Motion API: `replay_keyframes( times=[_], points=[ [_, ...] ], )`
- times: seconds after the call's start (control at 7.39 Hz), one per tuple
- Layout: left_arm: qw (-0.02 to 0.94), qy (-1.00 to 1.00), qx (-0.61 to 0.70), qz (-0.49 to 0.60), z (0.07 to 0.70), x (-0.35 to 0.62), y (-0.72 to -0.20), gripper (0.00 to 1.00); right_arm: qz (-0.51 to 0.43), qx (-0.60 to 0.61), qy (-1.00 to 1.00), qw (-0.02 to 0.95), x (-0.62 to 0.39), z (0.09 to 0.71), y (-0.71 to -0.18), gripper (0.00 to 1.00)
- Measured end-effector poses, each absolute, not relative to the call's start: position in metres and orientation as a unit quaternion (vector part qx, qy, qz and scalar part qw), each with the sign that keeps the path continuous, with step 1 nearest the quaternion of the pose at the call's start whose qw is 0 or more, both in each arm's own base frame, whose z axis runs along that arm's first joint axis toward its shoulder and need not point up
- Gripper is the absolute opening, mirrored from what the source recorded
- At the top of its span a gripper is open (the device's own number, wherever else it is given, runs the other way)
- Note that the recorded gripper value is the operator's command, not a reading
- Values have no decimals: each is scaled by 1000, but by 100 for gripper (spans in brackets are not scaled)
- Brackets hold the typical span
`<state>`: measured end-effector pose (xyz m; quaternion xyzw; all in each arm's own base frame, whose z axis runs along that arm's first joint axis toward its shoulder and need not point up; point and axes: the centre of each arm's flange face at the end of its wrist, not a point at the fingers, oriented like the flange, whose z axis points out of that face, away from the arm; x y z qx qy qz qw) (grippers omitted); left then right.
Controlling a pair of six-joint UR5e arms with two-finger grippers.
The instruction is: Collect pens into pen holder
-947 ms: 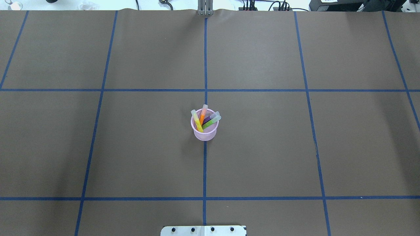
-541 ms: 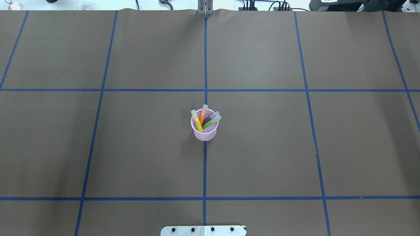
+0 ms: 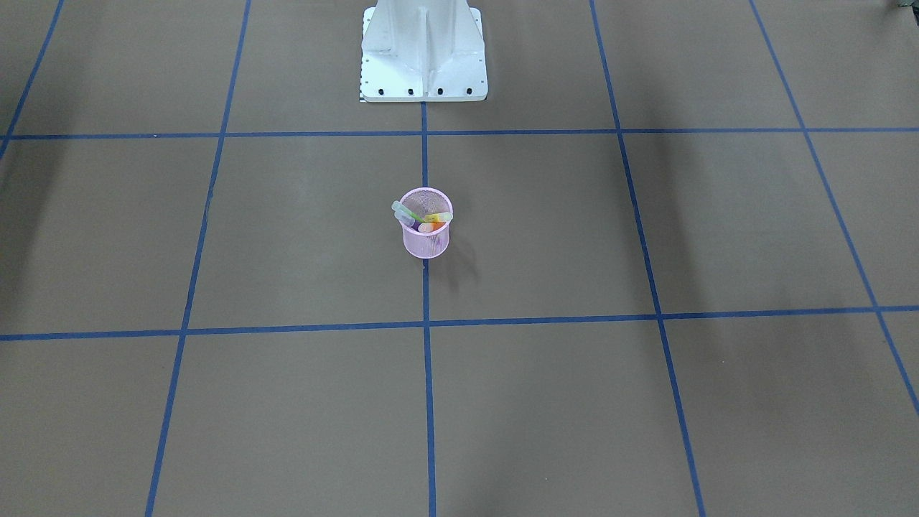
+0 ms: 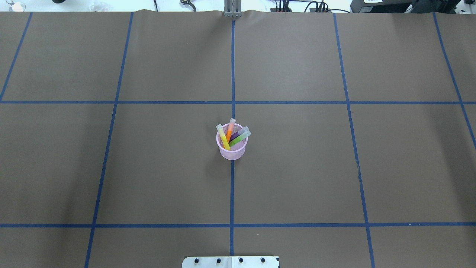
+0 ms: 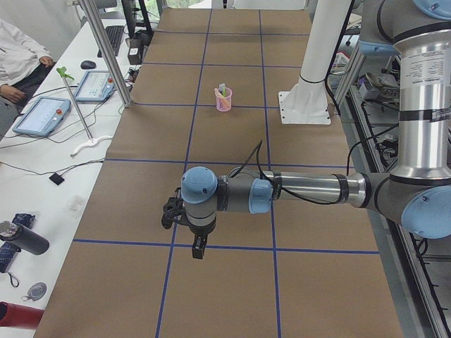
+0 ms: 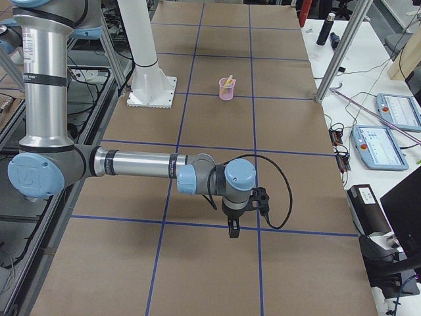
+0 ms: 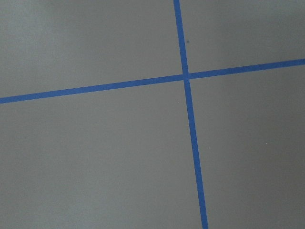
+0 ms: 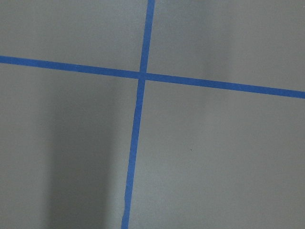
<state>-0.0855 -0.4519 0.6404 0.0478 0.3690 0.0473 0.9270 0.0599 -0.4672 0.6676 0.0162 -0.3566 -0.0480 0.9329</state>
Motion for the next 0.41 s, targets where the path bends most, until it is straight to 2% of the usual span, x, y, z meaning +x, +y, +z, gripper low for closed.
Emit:
replay_keyframes(
  times=[0.41],
  points=[
    [927,369,44,47,644,-85,-448,100,-48,14,-357,933,60,669,-465,99]
  ],
)
